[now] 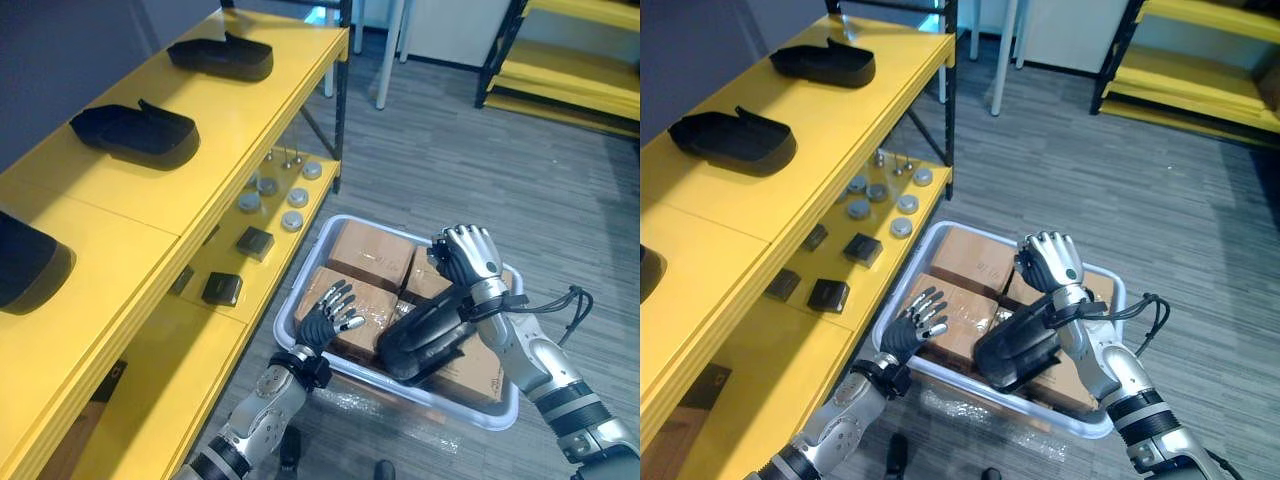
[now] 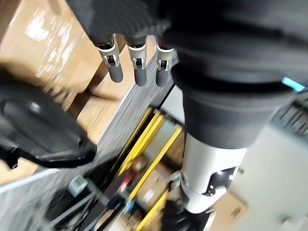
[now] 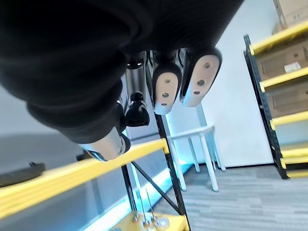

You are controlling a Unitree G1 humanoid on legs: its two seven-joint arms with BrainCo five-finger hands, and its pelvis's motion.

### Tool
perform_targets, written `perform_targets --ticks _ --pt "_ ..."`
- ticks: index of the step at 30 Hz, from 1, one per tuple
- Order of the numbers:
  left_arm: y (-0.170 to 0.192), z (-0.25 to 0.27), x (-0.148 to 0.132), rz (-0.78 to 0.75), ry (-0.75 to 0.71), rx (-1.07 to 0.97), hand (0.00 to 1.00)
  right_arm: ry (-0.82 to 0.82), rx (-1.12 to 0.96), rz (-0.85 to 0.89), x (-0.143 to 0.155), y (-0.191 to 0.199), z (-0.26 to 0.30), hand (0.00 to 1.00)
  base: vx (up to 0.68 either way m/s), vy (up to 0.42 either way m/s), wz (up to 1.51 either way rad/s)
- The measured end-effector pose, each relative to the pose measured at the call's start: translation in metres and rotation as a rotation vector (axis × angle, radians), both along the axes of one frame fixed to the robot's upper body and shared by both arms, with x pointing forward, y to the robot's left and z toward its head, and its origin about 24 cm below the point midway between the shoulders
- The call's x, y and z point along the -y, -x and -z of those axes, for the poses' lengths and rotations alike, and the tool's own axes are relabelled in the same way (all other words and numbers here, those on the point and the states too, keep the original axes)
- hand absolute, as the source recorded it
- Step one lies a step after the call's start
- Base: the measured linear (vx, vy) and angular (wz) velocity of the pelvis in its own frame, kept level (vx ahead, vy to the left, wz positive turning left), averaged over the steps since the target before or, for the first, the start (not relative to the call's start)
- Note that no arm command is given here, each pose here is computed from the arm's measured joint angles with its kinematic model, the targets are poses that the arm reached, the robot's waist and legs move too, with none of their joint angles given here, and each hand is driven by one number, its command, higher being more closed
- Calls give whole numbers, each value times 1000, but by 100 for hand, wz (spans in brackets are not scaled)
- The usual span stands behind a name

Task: Walk over and take plastic housings, then place them on the shelf

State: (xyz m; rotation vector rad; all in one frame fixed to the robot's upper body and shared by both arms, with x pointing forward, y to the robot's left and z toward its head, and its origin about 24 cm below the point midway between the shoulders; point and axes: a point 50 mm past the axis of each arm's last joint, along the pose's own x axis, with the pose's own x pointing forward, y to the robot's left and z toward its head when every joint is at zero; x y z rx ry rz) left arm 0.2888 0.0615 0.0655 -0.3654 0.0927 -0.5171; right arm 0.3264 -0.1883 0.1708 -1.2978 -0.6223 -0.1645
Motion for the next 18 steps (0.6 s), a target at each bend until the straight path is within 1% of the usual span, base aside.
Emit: perform_targets --ticks 1,2,5,7,9,10,11,13,14,16,17,18 --pt "0 2 2 11 -19 -5 0 -4 -7 -3 -1 0 2 100 -74 8 -1" --pt "-2 3 2 13 -34 -9 0 -10 -12 -11 -5 0 4 0 -70 11 -2" --pt "-3 2 4 12 -59 6 0 -17 -36 -12 -7 -1 10 0 -54 15 -2" --pt "-3 2 4 0 -60 0 0 -86 -67 29 -5 -5 19 0 -42 14 -2" --pt "0 7 5 -24 -60 -12 0 -257 -115 117 2 -4 36 0 0 0 0" --pt "4 12 4 -47 -56 -32 0 -370 -145 167 6 -1 48 0 0 0 0" --pt "7 17 2 -65 -47 -50 0 -419 -156 192 9 2 54 0 36 19 0" --pt "19 34 -7 -146 -4 -130 0 -640 -181 325 20 16 79 0 46 15 -3" --pt "22 38 -10 -170 0 -146 0 -698 -180 363 23 20 86 0 38 7 -7" --pt "29 46 -24 -266 11 -178 0 -898 -170 482 31 39 107 0 -12 8 -19" --pt "43 57 -49 -435 -78 -173 0 -1152 -106 675 43 71 133 0 -74 18 -25" --pt "44 58 -50 -443 -79 -178 0 -1171 -94 670 43 72 131 0 -93 26 -19"
